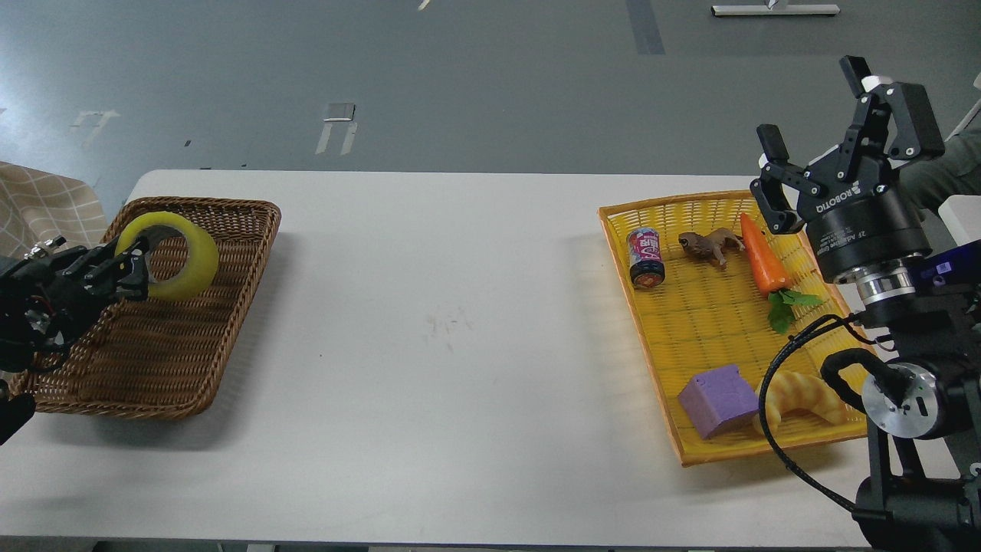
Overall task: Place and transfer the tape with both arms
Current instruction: 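Lower the tape into the basket, open and raise the left gripper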
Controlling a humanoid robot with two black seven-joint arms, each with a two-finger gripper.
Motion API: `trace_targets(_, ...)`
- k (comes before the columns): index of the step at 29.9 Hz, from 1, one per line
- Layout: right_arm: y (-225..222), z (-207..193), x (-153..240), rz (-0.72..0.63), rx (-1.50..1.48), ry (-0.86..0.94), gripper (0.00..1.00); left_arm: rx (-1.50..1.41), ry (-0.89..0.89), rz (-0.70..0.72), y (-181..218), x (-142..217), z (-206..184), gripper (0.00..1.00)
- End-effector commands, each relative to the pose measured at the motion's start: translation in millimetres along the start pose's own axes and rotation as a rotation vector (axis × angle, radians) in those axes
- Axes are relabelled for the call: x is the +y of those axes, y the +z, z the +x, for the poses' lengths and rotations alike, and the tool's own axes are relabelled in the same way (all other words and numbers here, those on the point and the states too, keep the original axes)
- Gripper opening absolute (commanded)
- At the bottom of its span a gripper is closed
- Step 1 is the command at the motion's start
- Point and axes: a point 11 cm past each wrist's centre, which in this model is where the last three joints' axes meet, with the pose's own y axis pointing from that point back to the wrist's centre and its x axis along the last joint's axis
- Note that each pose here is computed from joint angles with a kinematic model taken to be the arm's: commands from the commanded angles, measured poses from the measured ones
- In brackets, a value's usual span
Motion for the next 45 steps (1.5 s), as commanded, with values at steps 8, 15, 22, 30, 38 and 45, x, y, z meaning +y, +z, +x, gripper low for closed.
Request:
trace_targets(8, -1, -1, 0, 0.002, 0.0, -0.002, 0.99, 0.037, 0.064, -0.024, -2, 5, 4, 0.86)
trace_targets(15, 1, 0, 2, -0.003, -0.001, 0.001, 0.99, 0.047, 0.064, -0.019, -2, 6, 2, 0.96)
trace_targets(22, 3, 1, 4, -0.009, -0.004, 0.001, 1.0, 0.27, 0.195, 0.086, -11, 0, 21, 0.98)
trace_targets(30, 1, -1, 3, -0.001, -0.002, -0.009, 1.0, 0.597, 0.483, 0.03, 19, -39, 119, 0.98)
trace_targets(38, 2, -1, 3, -0.009, -0.002, -0.008, 1.0, 1.053, 0.495, -0.316, 103, -34, 192, 0.98)
trace_targets(45, 3, -3, 2, -0.034, -0.002, -0.014, 1.0, 1.318, 0.354, -0.771, 148, -2, 275, 0.98)
